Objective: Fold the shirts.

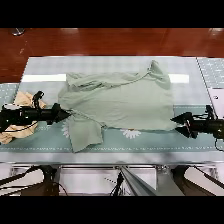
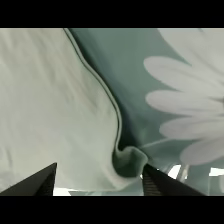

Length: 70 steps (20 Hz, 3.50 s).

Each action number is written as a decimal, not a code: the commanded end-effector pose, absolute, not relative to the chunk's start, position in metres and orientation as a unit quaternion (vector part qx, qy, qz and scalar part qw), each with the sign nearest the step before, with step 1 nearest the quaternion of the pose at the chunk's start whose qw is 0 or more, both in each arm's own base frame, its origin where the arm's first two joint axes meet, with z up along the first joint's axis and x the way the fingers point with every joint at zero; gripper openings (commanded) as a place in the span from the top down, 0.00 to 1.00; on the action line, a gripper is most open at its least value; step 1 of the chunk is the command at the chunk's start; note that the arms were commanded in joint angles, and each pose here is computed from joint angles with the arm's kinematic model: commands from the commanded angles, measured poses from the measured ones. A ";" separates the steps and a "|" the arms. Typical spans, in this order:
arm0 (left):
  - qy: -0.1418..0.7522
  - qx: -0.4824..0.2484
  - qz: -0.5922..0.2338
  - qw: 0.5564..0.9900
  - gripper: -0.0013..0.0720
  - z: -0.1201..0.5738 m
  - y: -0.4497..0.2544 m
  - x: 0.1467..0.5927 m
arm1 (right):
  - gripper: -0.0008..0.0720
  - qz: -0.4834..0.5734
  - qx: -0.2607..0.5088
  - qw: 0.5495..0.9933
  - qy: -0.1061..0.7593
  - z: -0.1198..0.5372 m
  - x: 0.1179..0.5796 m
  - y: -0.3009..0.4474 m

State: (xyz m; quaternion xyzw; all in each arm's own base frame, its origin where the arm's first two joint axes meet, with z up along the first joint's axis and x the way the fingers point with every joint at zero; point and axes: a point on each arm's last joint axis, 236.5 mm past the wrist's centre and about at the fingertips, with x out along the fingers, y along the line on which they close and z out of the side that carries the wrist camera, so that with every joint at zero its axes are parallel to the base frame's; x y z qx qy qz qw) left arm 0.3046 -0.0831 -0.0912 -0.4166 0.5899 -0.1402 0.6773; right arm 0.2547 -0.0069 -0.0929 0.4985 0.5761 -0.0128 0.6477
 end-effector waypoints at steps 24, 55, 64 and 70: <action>-0.013 -0.181 -0.290 0.940 0.96 0.469 -0.064 0.353 | 0.96 0.114 0.107 0.979 0.127 0.454 0.363 0.009; 0.331 -0.132 -0.076 0.931 0.96 0.137 -0.043 0.471 | 0.96 0.115 0.141 0.890 0.419 0.131 0.464 0.022; 0.451 -0.191 -0.062 0.869 0.96 0.012 -0.053 0.558 | 0.96 0.071 0.231 0.834 0.496 0.009 0.567 0.004; 0.494 -0.174 -0.081 0.848 0.96 0.000 -0.054 0.540 | 0.96 0.089 0.222 0.816 0.526 -0.002 0.552 0.001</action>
